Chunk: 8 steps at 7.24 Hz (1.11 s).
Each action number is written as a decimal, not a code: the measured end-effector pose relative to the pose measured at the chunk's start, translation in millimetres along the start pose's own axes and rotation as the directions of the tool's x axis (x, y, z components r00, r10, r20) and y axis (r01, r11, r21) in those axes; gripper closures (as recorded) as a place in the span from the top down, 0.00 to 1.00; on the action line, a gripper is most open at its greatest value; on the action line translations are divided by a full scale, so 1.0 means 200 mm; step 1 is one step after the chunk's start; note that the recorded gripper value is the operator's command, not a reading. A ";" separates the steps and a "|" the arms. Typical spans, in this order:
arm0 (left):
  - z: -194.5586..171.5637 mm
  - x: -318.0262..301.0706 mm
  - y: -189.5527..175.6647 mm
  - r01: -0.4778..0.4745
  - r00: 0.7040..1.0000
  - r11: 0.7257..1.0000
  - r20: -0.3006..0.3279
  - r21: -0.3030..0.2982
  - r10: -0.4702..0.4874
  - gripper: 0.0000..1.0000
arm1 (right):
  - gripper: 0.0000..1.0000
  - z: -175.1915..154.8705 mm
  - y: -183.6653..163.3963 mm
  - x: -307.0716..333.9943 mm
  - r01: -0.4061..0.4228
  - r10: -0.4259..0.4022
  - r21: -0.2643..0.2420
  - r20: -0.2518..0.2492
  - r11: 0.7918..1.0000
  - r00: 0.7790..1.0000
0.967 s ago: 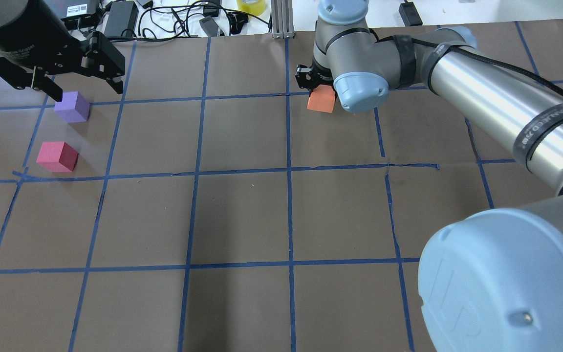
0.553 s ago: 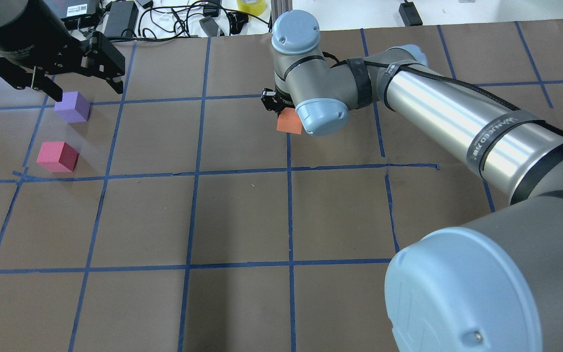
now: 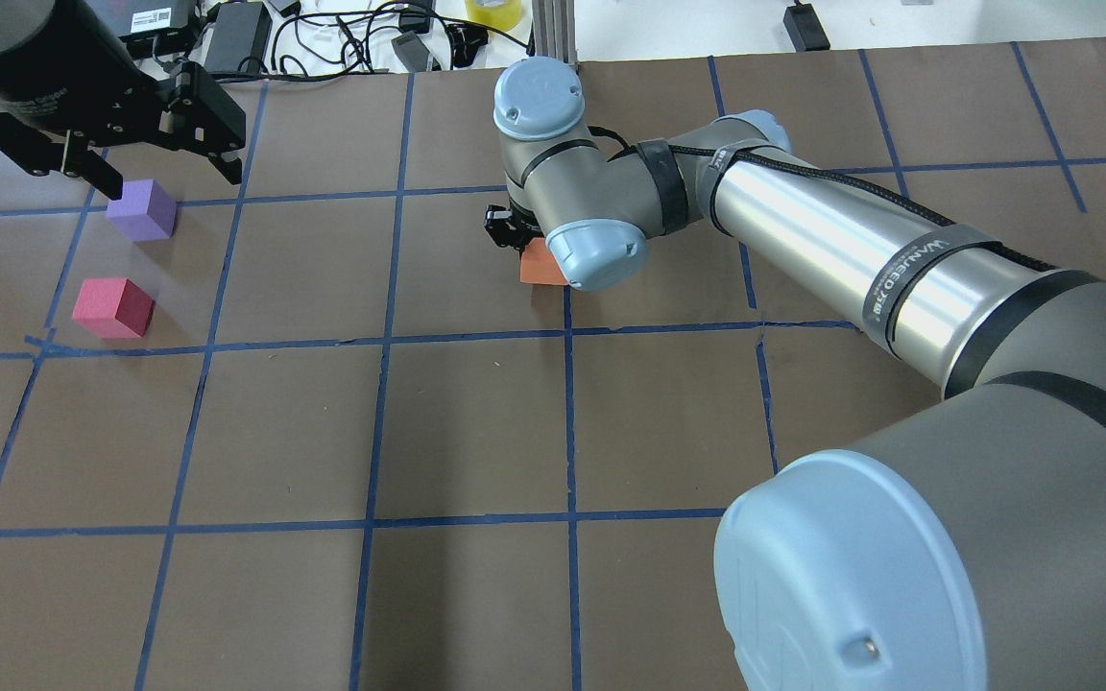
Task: Arrange blocks in a line
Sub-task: 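Carry the orange cube with the right gripper toward the table centre, then open the right gripper, release the orange cube, and lift away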
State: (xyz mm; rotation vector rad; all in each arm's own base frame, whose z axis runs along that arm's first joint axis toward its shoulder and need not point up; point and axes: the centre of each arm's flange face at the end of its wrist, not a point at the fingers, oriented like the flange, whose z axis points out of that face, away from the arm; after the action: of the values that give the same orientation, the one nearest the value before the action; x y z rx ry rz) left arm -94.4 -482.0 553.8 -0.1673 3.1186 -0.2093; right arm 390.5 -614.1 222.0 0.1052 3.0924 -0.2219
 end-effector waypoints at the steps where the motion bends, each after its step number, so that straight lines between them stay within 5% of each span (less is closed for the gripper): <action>1: 0.00 0.00 0.00 0.000 1.000 1.000 0.000 0.000 0.000 1.00 | 0.12 0.02 0.01 -0.01 0.031 -0.031 -0.006 -0.002 1.000 1.000; 2: 0.00 0.00 0.00 0.000 1.000 1.000 0.000 0.000 0.000 1.00 | 0.17 0.03 0.02 -0.03 0.046 -0.046 -0.012 -0.003 0.999 0.999; 3: 0.00 0.00 0.00 0.000 1.000 1.000 0.000 0.000 0.000 1.00 | 0.37 0.04 0.03 -0.03 0.052 -0.053 -0.017 -0.003 0.998 0.999; 4: 0.00 0.00 0.00 0.000 1.000 1.000 0.000 0.000 0.000 1.00 | 0.98 0.05 0.03 -0.03 0.055 -0.055 -0.020 -0.005 0.998 0.998; 8: 0.00 0.00 0.00 0.000 1.000 1.000 0.000 -0.001 0.000 1.00 | 1.00 0.06 0.03 -0.04 0.042 -0.042 -0.022 -0.004 0.999 0.999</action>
State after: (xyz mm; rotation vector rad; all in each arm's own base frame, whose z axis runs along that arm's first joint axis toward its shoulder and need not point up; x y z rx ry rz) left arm -94.4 -481.8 553.1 -0.1673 3.1187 -0.2073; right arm 398.5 -610.5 209.4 0.0402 3.1027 -0.1898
